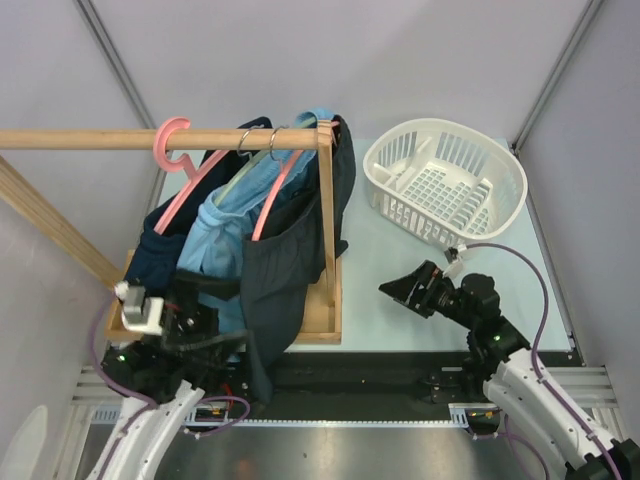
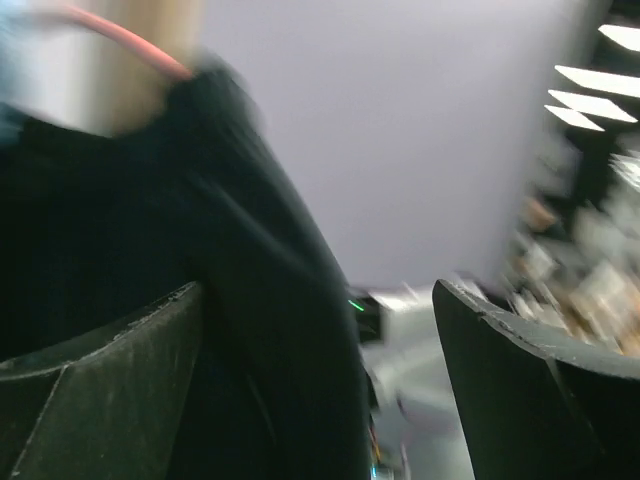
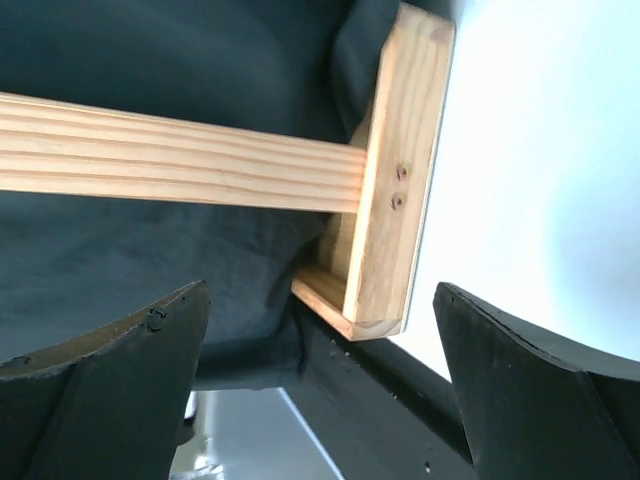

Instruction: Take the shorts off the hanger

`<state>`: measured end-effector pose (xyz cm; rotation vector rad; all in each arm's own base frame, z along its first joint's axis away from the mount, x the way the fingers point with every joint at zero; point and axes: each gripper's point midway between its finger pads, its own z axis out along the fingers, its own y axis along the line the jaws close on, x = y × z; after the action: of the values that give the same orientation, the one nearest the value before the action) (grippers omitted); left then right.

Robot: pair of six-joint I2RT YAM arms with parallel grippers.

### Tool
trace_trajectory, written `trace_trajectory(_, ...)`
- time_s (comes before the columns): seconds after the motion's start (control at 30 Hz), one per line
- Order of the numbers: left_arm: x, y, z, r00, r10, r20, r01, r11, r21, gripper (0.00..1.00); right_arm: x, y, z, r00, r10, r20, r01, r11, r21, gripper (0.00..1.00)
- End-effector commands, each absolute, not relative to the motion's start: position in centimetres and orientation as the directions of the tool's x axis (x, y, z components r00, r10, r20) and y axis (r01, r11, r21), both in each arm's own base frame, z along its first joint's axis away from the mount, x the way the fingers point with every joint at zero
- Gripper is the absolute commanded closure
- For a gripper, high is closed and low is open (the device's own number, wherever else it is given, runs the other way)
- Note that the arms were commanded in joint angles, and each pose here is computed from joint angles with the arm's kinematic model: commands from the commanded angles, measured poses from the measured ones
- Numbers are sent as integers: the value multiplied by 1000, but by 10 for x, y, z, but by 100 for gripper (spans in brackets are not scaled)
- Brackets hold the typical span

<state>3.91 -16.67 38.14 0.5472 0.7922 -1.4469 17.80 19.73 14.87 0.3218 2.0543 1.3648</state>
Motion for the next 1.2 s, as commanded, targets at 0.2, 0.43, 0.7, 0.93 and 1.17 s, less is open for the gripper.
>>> trace_trajectory(0.2, 81, -67, 355, -97, -652, -752, 459, 641, -615, 0, 174, 186, 186, -701, 431, -569, -296, 550, 781, 0)
trace_trajectory(0.43, 15, -45, 413, 66, -628, -775, 600, 646, -472, 0, 172, 190, 209, -684, 409, -603, -359, 531, 767, 0)
trace_trajectory(0.7, -1, -65, 472, 68, -593, -802, 742, 567, -357, 0, 177, 195, 239, -655, 347, -672, -444, 542, 713, 0)
trace_trajectory(0.93, 26, -113, 508, -27, -462, -886, 825, 491, -281, 0, 179, 200, 263, -630, 306, -714, -509, 531, 677, 0)
trace_trajectory(1.17, 73, -179, 538, -217, -402, -890, 902, 267, -340, 10, 179, 200, 273, -608, 310, -731, -529, 528, 664, 0)
